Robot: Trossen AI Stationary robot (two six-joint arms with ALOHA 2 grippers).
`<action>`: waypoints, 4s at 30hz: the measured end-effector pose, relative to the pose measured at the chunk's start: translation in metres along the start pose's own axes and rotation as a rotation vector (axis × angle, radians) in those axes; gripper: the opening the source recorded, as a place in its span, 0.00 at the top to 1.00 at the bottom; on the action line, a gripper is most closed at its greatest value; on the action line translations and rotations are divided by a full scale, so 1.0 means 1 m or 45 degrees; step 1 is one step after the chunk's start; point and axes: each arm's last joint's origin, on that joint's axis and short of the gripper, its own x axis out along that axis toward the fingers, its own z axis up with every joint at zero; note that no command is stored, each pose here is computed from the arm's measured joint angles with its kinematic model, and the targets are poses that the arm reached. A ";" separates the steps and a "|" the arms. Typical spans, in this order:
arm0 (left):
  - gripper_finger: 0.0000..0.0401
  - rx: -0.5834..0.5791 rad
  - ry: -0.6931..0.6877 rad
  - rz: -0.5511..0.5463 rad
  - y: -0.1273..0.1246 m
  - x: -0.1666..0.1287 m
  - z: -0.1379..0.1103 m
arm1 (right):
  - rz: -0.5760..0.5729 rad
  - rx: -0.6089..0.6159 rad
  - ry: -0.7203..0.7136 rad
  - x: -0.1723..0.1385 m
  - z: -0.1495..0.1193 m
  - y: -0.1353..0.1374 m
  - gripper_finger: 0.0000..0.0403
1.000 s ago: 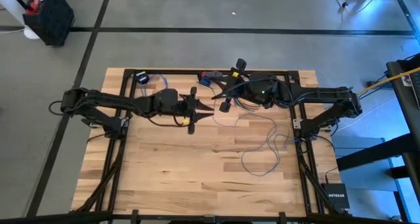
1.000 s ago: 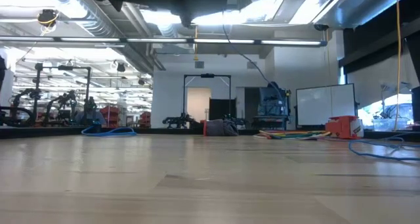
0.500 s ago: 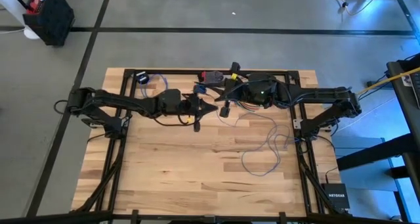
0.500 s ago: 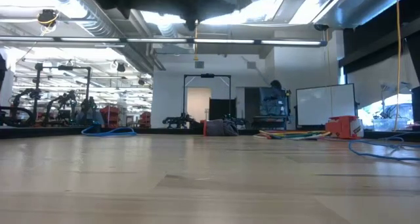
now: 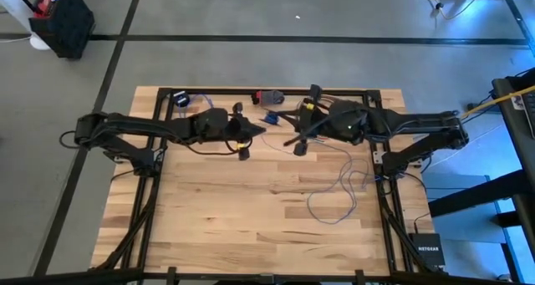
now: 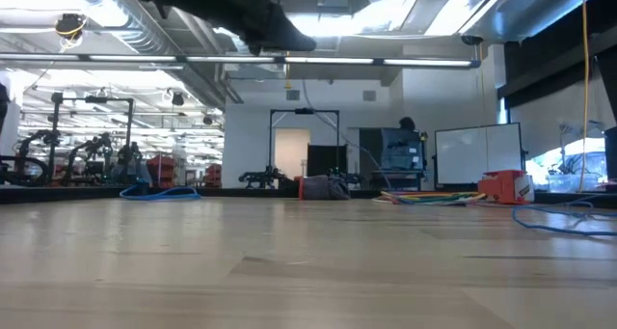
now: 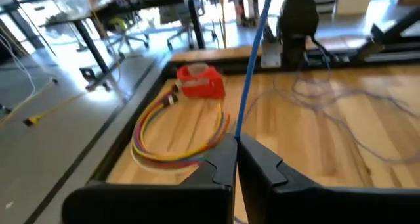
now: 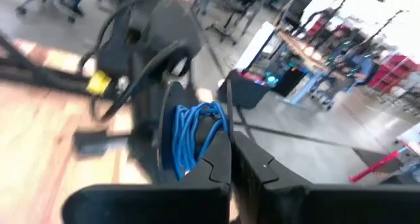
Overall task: Coil cords
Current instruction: Coil the blue wire on the black spool
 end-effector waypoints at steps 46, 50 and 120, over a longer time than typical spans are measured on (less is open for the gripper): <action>0.99 -0.149 -0.239 -0.057 -0.016 0.007 0.014 | -0.273 -0.070 0.407 0.105 -0.084 0.025 0.99; 0.99 -0.147 -0.244 -0.053 -0.017 0.010 0.013 | -0.293 -0.076 0.316 0.105 -0.075 0.022 0.99; 0.99 -0.017 0.221 0.159 0.003 -0.025 -0.007 | 0.026 -0.382 0.629 0.033 -0.074 0.043 0.99</action>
